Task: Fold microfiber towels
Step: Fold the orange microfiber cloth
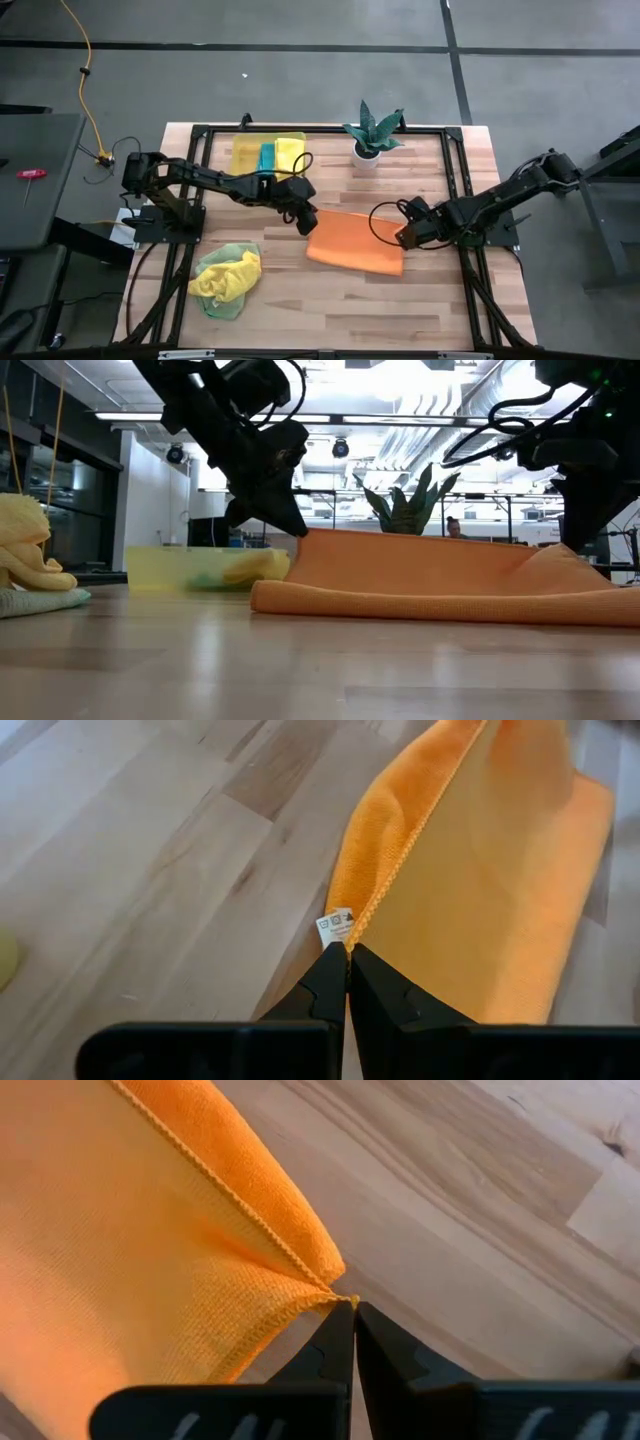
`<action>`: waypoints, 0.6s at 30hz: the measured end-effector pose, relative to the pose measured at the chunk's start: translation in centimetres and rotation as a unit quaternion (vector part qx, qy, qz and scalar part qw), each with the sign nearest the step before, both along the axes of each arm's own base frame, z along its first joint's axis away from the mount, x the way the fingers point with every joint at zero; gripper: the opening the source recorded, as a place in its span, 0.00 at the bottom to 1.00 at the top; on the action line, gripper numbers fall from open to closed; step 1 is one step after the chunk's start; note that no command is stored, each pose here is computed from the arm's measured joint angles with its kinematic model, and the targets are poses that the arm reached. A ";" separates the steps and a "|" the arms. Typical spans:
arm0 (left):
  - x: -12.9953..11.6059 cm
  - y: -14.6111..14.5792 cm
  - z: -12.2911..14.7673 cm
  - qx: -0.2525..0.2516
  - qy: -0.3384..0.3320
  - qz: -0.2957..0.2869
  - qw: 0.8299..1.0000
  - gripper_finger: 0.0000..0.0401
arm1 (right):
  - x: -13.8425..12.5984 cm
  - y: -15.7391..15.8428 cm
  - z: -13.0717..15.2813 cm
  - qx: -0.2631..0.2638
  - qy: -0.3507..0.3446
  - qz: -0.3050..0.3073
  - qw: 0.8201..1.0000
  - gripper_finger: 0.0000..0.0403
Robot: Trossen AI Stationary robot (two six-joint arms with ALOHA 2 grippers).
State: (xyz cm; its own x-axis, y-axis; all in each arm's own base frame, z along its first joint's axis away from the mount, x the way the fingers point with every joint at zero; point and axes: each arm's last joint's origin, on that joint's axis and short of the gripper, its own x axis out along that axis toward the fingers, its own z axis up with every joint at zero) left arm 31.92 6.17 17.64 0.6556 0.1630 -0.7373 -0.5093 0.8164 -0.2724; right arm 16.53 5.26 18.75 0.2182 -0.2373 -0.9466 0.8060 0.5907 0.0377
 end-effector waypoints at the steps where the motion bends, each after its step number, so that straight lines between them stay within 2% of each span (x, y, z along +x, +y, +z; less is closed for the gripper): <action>1: 0.0 0.0 0.0 0.000 0.000 0.000 1.000 0.00 | 0.0 0.0 0.0 0.002 0.001 0.001 1.000 0.00; 11: 0.2 0.1 0.2 0.009 -0.015 0.008 1.000 0.00 | -0.1 0.0 0.0 0.009 0.008 0.005 1.000 0.01; 14: 0.2 0.1 0.2 0.010 -0.017 0.008 1.000 0.00 | -0.2 0.0 -0.1 0.012 0.015 0.006 1.000 0.06; 18: 0.2 0.1 0.2 0.010 -0.017 0.008 1.000 0.00 | -0.3 0.0 -0.1 0.009 0.018 0.002 1.000 0.20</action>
State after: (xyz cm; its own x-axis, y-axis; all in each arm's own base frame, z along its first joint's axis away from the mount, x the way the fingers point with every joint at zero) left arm 32.17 6.27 17.85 0.6777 0.1878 -0.7109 -0.5128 0.8136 -0.2740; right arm 16.27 5.25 18.69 0.1848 -0.2187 -0.9581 0.8050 0.5929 0.0199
